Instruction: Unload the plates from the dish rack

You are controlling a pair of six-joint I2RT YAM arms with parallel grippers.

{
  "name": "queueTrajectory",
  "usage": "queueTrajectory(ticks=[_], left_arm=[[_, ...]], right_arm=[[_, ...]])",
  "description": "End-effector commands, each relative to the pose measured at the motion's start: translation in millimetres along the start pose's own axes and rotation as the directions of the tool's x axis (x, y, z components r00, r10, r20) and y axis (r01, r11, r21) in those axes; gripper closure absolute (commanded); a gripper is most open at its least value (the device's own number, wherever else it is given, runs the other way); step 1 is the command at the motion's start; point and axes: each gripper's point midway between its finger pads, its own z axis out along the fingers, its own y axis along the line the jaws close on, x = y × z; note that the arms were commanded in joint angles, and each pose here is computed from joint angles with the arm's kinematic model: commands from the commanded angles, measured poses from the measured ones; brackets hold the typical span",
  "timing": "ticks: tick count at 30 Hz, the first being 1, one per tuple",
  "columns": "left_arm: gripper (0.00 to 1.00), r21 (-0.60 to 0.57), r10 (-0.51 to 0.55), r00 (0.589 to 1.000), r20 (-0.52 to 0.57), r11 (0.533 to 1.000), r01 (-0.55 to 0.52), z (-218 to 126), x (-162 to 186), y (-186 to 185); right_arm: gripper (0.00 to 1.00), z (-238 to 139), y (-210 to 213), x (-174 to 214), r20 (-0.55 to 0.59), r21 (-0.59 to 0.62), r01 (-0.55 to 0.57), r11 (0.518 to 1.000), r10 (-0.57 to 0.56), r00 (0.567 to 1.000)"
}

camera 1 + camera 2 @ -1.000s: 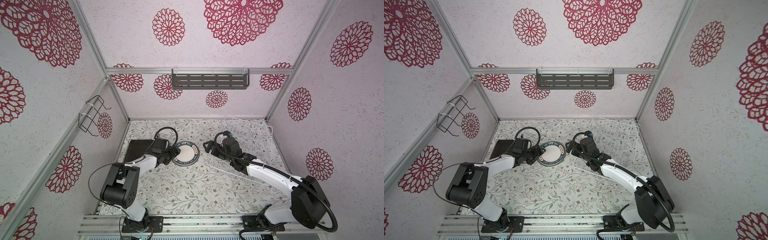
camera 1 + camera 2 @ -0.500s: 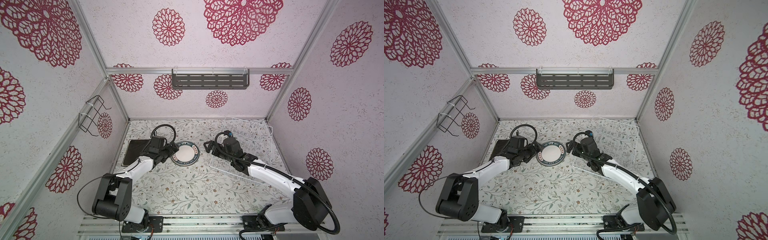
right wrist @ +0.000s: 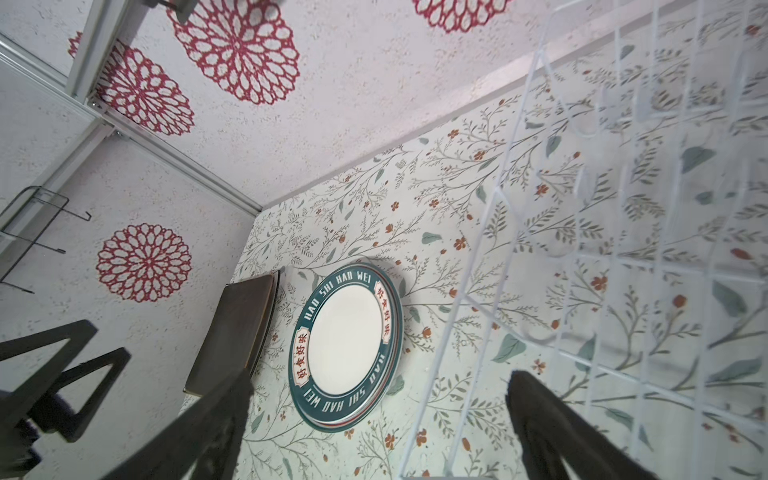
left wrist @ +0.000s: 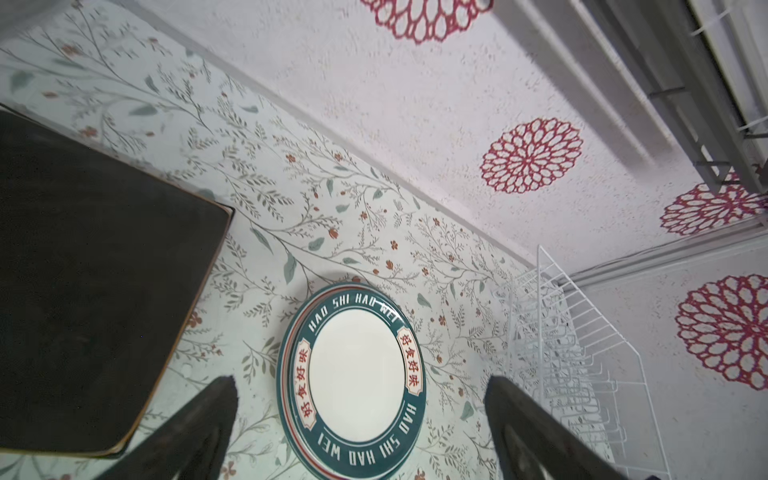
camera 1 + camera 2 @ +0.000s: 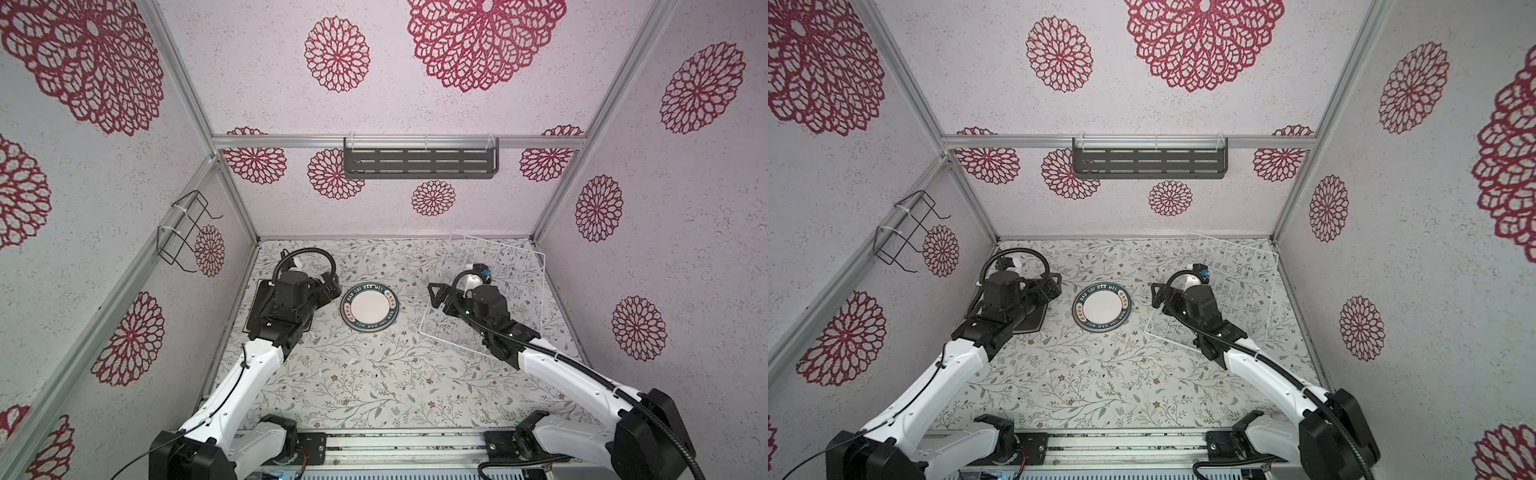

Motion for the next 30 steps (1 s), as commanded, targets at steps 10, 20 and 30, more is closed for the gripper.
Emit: queueTrajectory(ticks=[10, 20, 30], left_arm=[[0.03, -0.209, 0.212, 0.947, 0.242, 0.964, -0.163, -27.5, -18.8, 54.1], [0.03, -0.165, 0.189, 0.864, 0.466, 0.978, -0.125, -42.5, -23.4, 65.4], [0.03, -0.243, 0.35, 0.744, 0.568, 0.936, -0.255, -54.4, -25.9, 71.9]], right_arm=[[0.01, -45.4, -29.1, -53.9, 0.272, 0.103, 0.147, 0.984, -0.17, 0.947], [0.01, -71.4, -34.4, -58.1, 0.362, 0.125, 0.275, 0.953, -0.302, 0.882], [0.01, -87.7, -47.2, -59.5, 0.422, 0.176, 0.288, 0.941, -0.337, 0.842]])
